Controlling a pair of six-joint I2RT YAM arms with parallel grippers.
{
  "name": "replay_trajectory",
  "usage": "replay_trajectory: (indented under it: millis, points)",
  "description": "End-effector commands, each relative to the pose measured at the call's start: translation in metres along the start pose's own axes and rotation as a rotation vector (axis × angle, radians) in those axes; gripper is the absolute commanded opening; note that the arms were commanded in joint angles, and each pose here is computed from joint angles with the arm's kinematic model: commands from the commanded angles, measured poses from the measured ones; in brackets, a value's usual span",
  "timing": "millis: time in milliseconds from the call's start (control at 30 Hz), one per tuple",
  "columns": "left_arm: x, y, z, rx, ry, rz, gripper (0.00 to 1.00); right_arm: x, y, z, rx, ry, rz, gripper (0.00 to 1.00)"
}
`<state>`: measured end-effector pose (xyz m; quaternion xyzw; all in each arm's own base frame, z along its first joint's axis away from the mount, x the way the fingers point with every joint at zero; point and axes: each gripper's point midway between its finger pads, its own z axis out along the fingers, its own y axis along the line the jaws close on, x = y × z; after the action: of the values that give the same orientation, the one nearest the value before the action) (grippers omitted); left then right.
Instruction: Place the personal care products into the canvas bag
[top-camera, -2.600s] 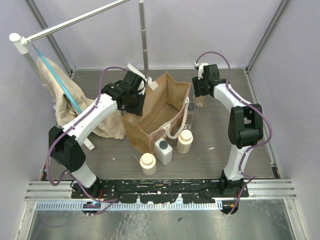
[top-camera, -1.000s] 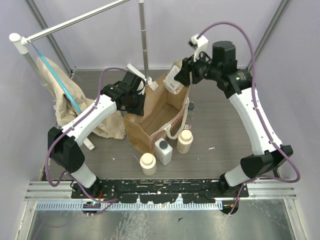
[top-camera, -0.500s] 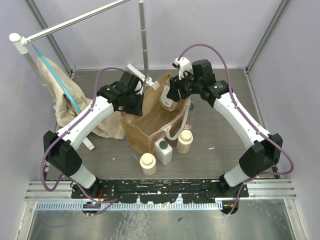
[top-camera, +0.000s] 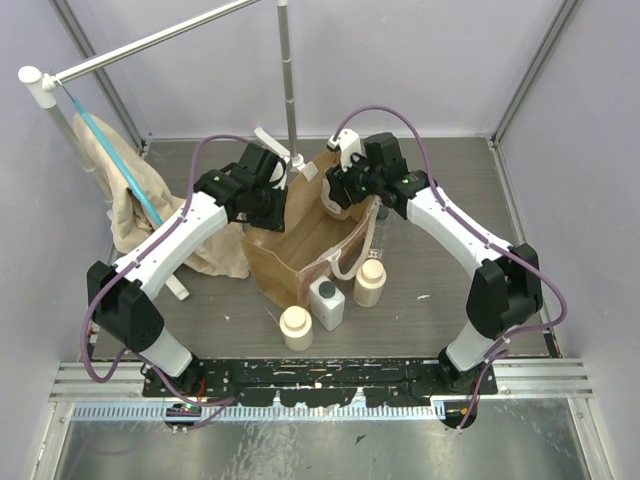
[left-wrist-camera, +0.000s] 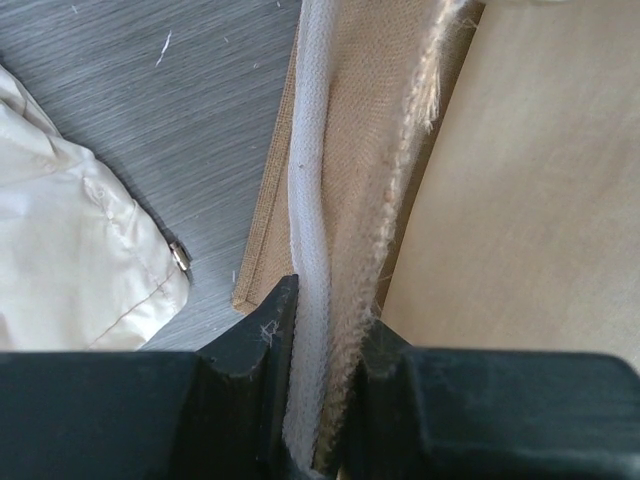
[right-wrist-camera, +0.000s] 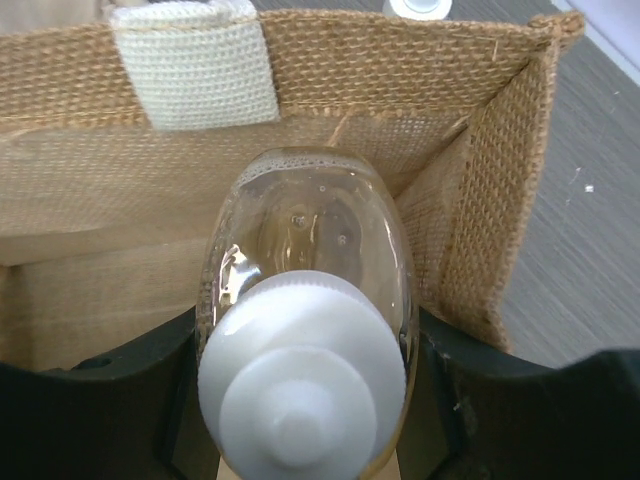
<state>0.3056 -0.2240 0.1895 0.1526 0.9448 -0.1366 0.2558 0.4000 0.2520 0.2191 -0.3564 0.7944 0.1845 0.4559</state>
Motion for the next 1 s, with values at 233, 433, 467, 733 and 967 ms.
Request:
replay_trajectory:
  millis: [233,433,467,733,967]
  points:
    - [-0.009,-0.003,0.003,0.008,-0.016,0.025,0.03,-0.043,-0.026,0.017,0.148,-0.16,-0.171,0.01]
    - [-0.009,0.0,0.004,-0.006,-0.013,0.03,0.03,-0.025,-0.028,0.028,0.153,-0.122,-0.17,0.01]
    - [-0.008,0.0,0.005,-0.007,-0.011,0.032,0.04,-0.021,-0.028,0.03,0.154,-0.115,-0.168,0.01]
    - [-0.008,0.001,0.005,-0.011,-0.006,0.04,0.04,0.004,-0.028,0.046,0.151,-0.073,-0.134,0.01]
    - [-0.008,0.002,0.007,-0.014,-0.002,0.043,0.03,0.023,-0.025,0.053,0.134,-0.03,-0.075,0.41]
